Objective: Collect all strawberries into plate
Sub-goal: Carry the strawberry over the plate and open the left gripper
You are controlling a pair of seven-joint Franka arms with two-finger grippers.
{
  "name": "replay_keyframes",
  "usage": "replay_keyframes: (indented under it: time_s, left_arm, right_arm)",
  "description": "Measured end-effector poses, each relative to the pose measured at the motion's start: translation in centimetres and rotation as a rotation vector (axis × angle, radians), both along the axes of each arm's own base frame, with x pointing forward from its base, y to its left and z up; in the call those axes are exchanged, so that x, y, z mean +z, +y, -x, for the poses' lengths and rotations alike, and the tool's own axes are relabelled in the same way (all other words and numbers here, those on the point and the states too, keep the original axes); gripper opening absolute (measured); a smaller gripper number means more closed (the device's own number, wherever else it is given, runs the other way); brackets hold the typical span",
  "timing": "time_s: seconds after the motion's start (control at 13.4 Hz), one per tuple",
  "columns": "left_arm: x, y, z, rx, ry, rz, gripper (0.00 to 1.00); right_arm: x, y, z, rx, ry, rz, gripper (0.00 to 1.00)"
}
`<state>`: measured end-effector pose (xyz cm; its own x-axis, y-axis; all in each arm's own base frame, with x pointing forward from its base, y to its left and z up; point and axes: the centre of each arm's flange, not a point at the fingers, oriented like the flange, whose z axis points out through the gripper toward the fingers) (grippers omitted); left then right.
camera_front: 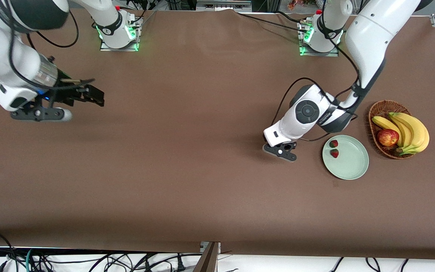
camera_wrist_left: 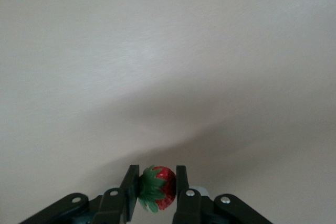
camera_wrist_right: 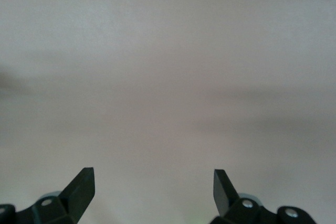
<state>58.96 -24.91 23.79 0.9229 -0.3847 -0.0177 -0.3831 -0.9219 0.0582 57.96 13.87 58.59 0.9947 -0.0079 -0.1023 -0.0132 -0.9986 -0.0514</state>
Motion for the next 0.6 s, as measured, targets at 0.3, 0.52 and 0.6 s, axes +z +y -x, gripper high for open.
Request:
replay_keyframes:
  time_s: [0.3,0.52,0.6]
  left_arm:
    - [3.8,8.2,-2.8,-0.188,0.083,-0.027,0.33]
    - [3.7,17.3,-4.5,-0.405,0.096,0.006,0.33]
    - [3.3,20.0,-4.7,-0.475,0.096,0.023,0.33]
  right_arm:
    - [-0.7,-0.4,1.6,0.017,0.018,0.020,1.00]
    - [-0.3,-0.9,2.2,0.028,0.005,0.034,1.00]
    - [-0.1,-1.1,2.2,0.046,-0.001,0.044,1.00]
